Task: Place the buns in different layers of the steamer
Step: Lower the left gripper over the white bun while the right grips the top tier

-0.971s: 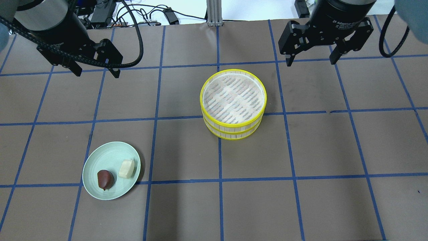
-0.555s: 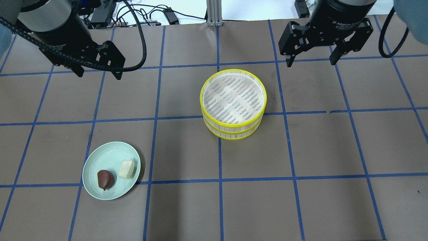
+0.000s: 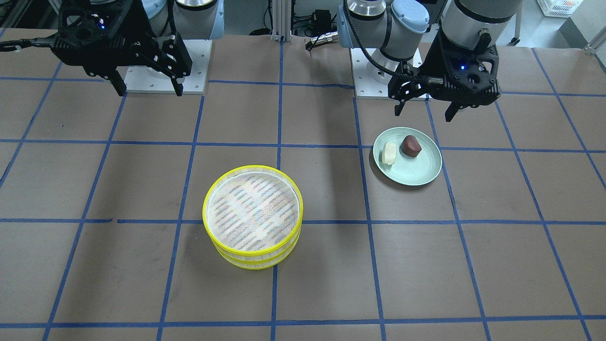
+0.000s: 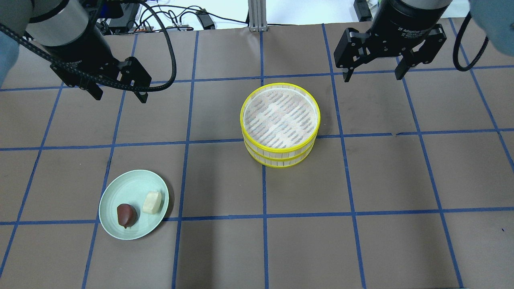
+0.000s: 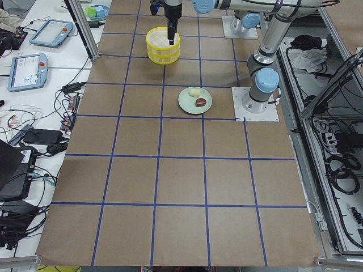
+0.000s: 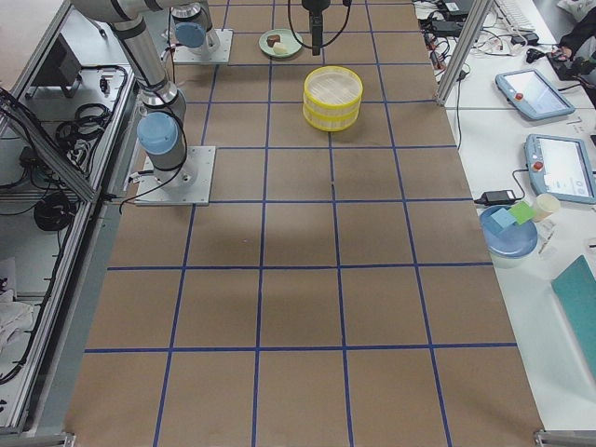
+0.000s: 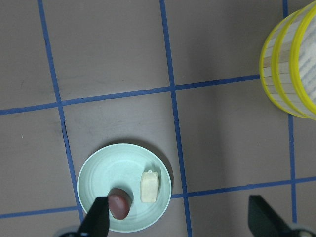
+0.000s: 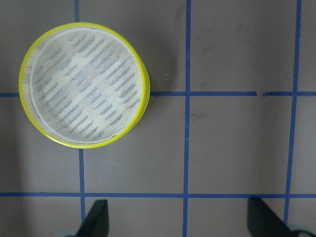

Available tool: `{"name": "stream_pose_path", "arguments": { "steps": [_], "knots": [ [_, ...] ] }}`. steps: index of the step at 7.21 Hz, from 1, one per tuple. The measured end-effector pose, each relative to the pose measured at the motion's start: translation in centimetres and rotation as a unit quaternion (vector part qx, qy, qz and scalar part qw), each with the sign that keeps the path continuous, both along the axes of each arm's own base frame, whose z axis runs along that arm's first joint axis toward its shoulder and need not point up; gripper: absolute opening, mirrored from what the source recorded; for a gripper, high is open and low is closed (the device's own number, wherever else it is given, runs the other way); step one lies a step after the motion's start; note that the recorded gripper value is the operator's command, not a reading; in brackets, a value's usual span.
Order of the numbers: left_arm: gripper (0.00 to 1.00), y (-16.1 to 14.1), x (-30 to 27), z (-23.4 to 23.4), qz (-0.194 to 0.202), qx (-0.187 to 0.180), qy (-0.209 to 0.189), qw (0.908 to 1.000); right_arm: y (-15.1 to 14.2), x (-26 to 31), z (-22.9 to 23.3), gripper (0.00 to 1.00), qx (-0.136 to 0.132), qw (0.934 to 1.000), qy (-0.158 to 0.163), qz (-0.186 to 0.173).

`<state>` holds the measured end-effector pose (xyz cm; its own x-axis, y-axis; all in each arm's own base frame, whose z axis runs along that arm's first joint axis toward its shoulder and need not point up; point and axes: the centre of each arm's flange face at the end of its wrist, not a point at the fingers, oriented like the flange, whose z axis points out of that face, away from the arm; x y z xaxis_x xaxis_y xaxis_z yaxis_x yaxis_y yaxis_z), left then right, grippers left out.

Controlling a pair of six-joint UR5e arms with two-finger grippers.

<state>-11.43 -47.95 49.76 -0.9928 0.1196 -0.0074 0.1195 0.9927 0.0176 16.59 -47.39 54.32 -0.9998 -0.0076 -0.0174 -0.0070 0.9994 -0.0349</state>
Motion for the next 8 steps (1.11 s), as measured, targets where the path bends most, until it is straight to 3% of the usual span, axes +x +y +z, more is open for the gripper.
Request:
{"name": "stream_pose_path", "arguments": {
  "steps": [2, 4, 6, 8],
  "knots": [
    [1.00, 0.8, 1.5, -4.8, -0.016, 0.050, 0.006, 0.9986, -1.6, 0.2, -3.0, 1.00, 0.014, 0.9999, 0.000, 0.000],
    [1.00, 1.6, 4.7, -9.4, 0.004, 0.107, 0.018, 0.9941, -6.1, 0.6, -9.6, 1.00, 0.015, 0.9999, 0.001, 0.001],
    [1.00, 1.6, 6.2, -13.8, 0.019, 0.155, 0.028, 0.9873, -9.8, 1.1, -16.8, 1.00, 0.035, 0.9994, 0.001, -0.004],
    [1.00, 1.2, 6.8, -17.6, 0.021, 0.197, 0.032, 0.9796, -10.0, 2.2, -20.7, 1.00, 0.062, 0.9975, -0.013, -0.030]
  ]
}}
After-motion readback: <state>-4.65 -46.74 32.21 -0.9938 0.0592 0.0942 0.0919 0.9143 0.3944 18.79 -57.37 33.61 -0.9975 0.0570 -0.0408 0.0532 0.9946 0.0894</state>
